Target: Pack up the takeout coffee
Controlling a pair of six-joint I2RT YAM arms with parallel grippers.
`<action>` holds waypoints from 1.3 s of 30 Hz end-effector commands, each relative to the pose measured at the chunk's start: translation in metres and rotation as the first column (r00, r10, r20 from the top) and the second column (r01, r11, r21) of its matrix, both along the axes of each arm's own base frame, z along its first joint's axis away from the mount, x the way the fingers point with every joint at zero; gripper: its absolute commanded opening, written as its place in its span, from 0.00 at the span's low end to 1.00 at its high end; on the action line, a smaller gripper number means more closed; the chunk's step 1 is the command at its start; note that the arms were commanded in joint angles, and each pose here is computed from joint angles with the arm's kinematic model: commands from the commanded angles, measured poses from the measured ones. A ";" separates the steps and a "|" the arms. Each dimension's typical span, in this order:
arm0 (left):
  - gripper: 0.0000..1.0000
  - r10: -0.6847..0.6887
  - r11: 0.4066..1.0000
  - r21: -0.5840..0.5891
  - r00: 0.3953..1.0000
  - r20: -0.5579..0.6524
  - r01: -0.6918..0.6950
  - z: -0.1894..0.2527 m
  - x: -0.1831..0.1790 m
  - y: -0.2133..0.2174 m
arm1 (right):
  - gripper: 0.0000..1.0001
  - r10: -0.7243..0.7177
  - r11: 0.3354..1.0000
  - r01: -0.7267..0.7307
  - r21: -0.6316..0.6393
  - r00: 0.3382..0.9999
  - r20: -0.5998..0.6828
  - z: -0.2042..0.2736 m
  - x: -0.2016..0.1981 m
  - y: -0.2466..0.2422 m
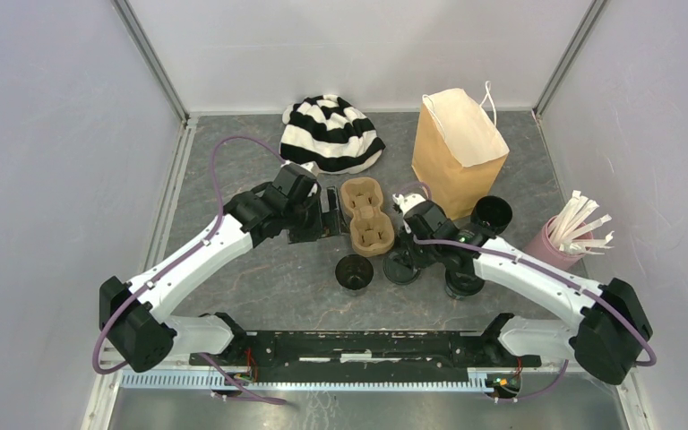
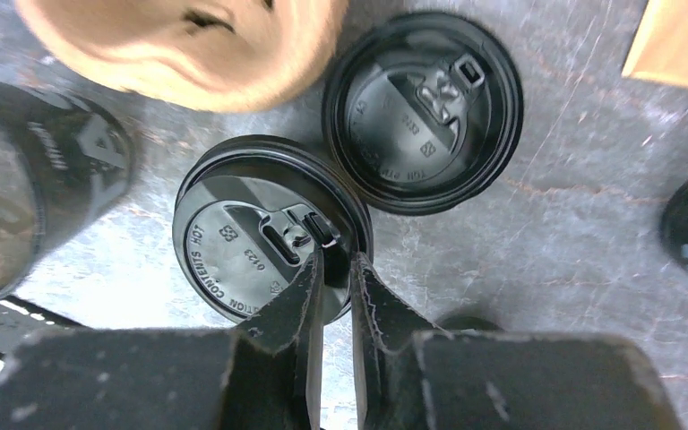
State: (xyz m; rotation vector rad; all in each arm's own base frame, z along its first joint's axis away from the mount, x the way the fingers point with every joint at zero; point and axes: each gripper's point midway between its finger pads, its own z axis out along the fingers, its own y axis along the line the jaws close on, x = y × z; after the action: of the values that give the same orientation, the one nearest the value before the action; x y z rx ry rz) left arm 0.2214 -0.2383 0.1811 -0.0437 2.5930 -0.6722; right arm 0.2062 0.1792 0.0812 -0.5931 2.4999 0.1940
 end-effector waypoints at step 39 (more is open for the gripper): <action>0.95 0.061 0.997 -0.048 0.998 0.028 -0.059 -0.001 -0.008 0.025 | 0.14 0.350 0.924 -0.351 0.149 0.936 0.034 0.073 -0.001 0.129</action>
State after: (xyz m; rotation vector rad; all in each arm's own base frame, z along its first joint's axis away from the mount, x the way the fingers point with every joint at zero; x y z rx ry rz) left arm 0.2107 -0.2098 0.1711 -0.0942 2.5690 -0.6604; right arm 0.1946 0.3049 0.1400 -0.9956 2.3663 0.5391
